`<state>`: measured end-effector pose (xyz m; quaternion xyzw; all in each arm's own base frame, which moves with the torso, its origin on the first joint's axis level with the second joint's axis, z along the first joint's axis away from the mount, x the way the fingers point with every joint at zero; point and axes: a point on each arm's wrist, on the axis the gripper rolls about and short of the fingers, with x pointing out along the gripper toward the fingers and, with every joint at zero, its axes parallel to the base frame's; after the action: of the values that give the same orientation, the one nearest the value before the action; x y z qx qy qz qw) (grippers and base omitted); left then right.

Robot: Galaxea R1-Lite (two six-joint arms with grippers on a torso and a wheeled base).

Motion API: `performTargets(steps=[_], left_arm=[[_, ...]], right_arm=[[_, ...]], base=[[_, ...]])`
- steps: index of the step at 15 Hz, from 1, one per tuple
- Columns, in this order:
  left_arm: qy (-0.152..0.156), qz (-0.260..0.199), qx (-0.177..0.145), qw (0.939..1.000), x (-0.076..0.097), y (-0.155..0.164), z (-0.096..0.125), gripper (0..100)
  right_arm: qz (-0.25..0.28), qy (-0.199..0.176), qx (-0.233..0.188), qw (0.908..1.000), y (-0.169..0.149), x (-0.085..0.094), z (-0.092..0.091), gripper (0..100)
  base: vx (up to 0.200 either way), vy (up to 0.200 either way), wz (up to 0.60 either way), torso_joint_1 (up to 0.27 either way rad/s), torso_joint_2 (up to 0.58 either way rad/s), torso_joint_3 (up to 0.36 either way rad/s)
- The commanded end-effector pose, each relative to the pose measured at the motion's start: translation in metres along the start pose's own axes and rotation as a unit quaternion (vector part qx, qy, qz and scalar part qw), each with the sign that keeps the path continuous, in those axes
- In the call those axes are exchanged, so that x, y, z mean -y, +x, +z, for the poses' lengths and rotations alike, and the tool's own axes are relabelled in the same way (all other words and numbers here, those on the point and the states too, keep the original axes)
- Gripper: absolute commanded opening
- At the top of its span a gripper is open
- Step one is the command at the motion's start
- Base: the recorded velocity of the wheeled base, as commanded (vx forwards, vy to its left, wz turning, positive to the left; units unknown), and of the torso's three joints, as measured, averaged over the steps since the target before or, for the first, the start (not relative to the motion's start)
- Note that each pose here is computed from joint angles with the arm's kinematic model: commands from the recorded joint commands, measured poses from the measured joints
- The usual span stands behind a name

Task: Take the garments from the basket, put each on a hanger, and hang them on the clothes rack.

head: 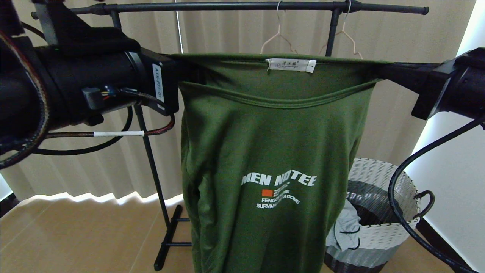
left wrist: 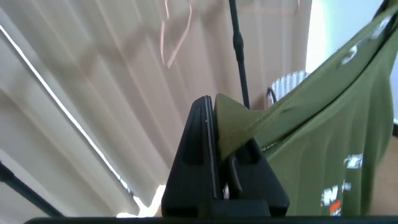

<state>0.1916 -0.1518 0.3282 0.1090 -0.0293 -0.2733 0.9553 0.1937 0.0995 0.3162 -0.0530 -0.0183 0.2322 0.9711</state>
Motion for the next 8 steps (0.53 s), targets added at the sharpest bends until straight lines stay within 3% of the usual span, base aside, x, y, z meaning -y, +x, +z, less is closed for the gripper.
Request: performTargets(steps=[1, 8], left_arm=[[0.001, -0.002, -0.016, 0.9999, 0.003, 0.004, -0.010, 0], [-0.043, 0.003, -0.036, 0.9984, 0.009, 0.049, -0.026, 0]], right_arm=[[0.001, 0.000, 0.002, 1.0000, -0.004, 0.000, 0.000, 0], [0.009, 0.009, -0.008, 0.9999, -0.061, -0.001, -0.006, 0]], base=[[0.000, 0.000, 0.00, 0.000, 0.00, 0.000], [0.000, 0.000, 0.00, 0.000, 0.00, 0.000]])
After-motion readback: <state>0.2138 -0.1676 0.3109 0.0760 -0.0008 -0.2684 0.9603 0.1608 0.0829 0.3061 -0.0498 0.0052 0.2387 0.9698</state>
